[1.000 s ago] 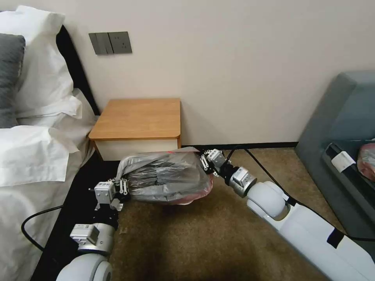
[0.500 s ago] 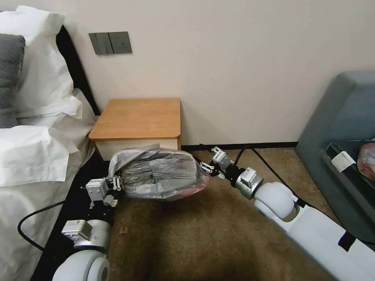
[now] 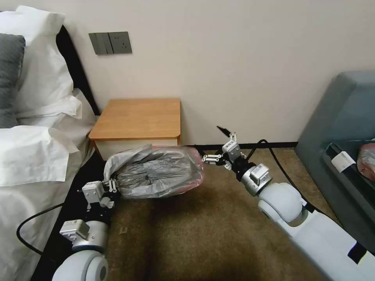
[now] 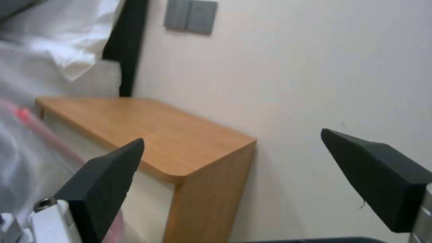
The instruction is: Pick up the garbage bag from the table and place it over the trash can.
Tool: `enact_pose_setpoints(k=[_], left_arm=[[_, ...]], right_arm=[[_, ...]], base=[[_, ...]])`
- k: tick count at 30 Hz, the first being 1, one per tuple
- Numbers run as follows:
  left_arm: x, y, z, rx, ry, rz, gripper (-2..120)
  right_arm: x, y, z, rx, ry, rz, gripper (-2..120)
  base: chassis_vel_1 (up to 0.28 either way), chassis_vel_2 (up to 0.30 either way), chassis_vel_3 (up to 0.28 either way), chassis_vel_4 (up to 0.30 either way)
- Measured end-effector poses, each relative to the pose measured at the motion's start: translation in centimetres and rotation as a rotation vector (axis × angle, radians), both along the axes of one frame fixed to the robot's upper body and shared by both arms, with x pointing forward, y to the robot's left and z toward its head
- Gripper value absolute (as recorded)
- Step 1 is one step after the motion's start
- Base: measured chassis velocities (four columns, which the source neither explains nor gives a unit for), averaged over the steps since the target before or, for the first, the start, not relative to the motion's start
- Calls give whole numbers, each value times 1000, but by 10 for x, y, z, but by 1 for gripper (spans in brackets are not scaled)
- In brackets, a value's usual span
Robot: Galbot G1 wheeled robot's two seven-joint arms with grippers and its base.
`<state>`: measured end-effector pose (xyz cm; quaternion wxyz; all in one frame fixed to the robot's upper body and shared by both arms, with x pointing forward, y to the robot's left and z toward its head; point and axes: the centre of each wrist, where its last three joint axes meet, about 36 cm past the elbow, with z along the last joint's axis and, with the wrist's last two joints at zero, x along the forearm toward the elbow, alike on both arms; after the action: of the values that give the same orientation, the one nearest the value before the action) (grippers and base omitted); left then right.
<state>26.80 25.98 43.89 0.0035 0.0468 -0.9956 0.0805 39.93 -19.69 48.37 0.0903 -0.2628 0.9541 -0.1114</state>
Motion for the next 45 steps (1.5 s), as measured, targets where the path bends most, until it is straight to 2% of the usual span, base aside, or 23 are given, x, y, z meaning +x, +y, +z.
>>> enact_pose_setpoints(k=[2,5,6,8,9,11,14,19,20,23,24,26,30,33,34,36,37,39,41,45], left_arm=[[0,0,0,-4,4,5,5],[0,2,0,-21,23,26,5],[0,2,0,-21,23,26,5],[0,2,1,-35,33,38,5],[0,3,2,-46,37,46,5],[0,3,2,-49,38,48,5],[1,4,5,-71,37,59,5],[2,4,8,-98,31,64,5],[2,4,8,-98,31,64,5],[1,1,10,-119,30,64,5],[1,1,10,-119,30,64,5],[0,0,13,-138,28,62,5],[-1,0,15,-149,26,61,5],[-2,-1,17,-164,26,63,5],[-2,-1,17,-164,26,63,5],[-2,-2,18,-174,25,63,5],[-2,-2,18,-174,25,63,5],[-3,-3,19,-178,25,61,5],[-3,-3,19,-178,25,61,5],[-4,-3,21,-186,22,59,5]], right_arm=[[-5,3,1,28,20,-8,100],[-32,16,6,203,185,-38,100],[-32,16,6,203,185,-38,100],[-47,22,8,289,292,-62,100],[-59,27,9,355,381,-75,100],[-63,28,10,374,408,-78,100],[-87,39,16,523,621,-97,100],[-93,46,8,642,719,-72,97],[-93,46,8,642,719,-72,97],[-89,52,-1,716,738,-33,84],[-89,52,-1,716,738,-33,84],[-86,56,-10,754,733,-13,72],[-86,57,-16,771,731,-6,64],[-88,57,-24,794,711,14,46],[-88,57,-24,794,711,14,46],[-88,58,-26,797,703,17,36],[-88,58,-26,797,703,17,36],[-88,59,-26,798,690,20,25],[-88,59,-26,798,688,21,23],[-86,61,-27,794,675,15,2]], base=[[0,0,0,0],[0,0,0,0],[0,0,0,0],[0,0,0,0],[0,0,0,0],[0,0,0,0],[0,0,0,0],[0,0,0,0],[0,0,0,0],[0,0,0,0],[0,0,0,0],[0,0,0,0],[0,0,0,0],[0,0,0,0],[0,0,0,0],[0,0,0,0],[0,0,0,0],[0,0,0,0],[0,0,0,0],[0,0,0,0]])
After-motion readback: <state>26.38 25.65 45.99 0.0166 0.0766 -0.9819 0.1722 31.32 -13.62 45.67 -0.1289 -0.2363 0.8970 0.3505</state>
